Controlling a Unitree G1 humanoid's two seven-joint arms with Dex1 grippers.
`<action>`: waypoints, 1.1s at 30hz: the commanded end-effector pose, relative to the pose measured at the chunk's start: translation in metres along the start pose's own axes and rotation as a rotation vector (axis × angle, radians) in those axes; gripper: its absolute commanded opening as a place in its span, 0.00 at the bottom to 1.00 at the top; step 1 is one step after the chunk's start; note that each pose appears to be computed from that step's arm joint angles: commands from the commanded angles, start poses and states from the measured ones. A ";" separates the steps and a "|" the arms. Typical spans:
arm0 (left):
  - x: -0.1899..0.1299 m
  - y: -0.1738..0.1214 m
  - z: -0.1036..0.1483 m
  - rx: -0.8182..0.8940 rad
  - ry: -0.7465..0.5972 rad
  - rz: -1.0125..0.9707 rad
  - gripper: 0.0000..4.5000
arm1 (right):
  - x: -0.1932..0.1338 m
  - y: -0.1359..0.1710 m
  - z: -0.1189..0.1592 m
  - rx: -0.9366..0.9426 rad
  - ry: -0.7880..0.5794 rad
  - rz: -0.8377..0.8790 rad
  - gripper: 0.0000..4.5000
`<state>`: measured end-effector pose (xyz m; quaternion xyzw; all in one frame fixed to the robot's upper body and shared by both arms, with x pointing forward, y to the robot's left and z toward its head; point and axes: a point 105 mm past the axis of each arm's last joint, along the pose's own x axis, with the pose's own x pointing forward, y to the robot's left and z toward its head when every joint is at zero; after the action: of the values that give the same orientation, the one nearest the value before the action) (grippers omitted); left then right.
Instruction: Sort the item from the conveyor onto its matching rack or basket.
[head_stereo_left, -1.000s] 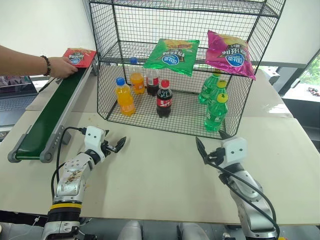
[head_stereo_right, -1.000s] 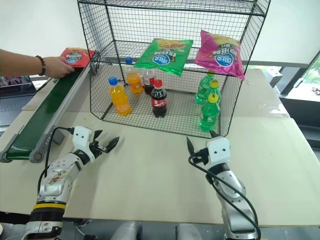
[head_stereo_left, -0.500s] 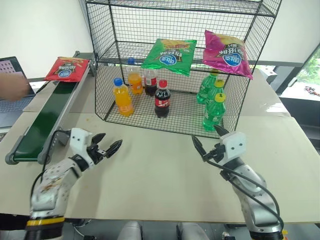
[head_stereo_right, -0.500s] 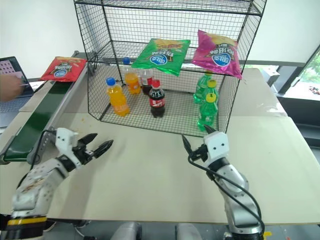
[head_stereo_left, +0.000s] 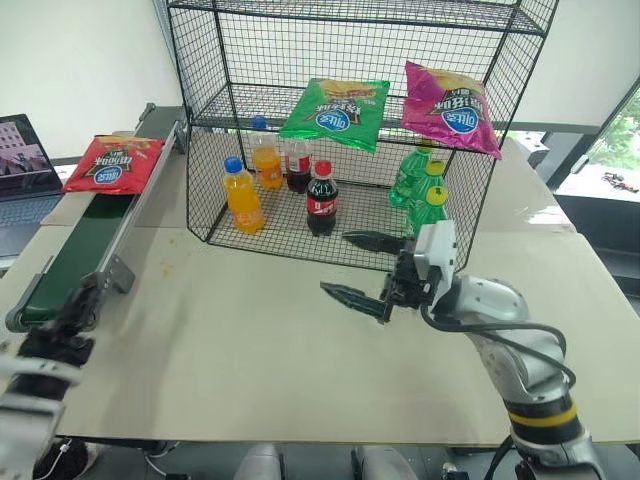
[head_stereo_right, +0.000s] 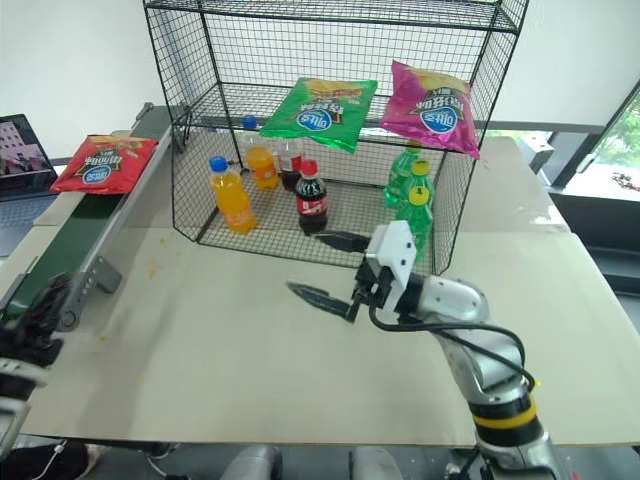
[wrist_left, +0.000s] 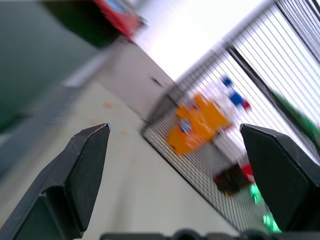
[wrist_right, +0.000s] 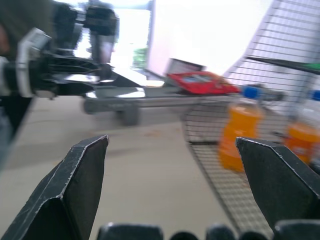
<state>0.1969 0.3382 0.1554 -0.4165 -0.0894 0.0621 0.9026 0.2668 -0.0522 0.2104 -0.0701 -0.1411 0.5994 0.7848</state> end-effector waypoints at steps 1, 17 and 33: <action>-0.013 0.000 0.024 -0.101 -0.114 0.017 0.98 | 0.010 0.007 0.019 -0.009 -0.066 0.135 1.00; 0.001 0.035 0.026 -0.334 -0.182 0.135 0.98 | 0.034 0.001 0.038 -0.066 -0.128 0.230 1.00; 0.003 0.039 0.033 -0.343 -0.157 0.126 0.98 | 0.033 0.005 0.049 -0.087 -0.165 0.257 1.00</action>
<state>0.1939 0.3852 0.1350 -0.5743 -0.1293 0.1478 0.7947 0.2633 -0.0201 0.2421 -0.0618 -0.1790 0.6910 0.6977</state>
